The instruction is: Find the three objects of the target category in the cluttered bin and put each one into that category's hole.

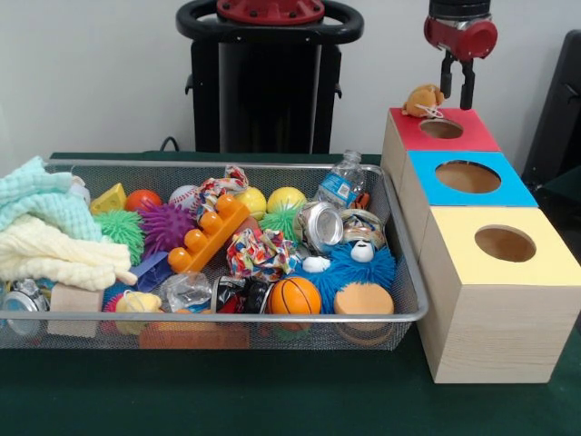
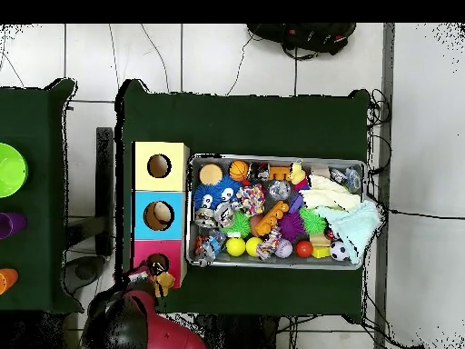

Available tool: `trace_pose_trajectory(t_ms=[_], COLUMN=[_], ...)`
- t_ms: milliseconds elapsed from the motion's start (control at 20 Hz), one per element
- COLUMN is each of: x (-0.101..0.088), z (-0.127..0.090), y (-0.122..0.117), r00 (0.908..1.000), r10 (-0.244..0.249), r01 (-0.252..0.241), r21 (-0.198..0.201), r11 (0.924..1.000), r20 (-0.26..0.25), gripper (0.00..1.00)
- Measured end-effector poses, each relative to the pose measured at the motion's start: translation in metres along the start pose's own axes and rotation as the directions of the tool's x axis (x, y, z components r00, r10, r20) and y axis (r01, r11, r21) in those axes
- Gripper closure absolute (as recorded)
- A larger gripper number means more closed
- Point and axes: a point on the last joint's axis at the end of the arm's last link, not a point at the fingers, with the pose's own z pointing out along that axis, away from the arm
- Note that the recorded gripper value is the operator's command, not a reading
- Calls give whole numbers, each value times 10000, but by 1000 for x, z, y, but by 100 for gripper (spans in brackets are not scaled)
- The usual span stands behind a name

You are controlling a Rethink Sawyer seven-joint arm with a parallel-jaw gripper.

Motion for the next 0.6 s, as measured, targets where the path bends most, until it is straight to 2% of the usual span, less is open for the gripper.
trace_pose_trajectory(t_ms=[250,600], x=[-6,-12], z=[0,3], y=[23,54], r00=[9992,9977], r10=[408,680], r01=[-408,-681], r21=[-184,-78], r11=[9990,9977], r20=[18,-57], gripper=[0,0])
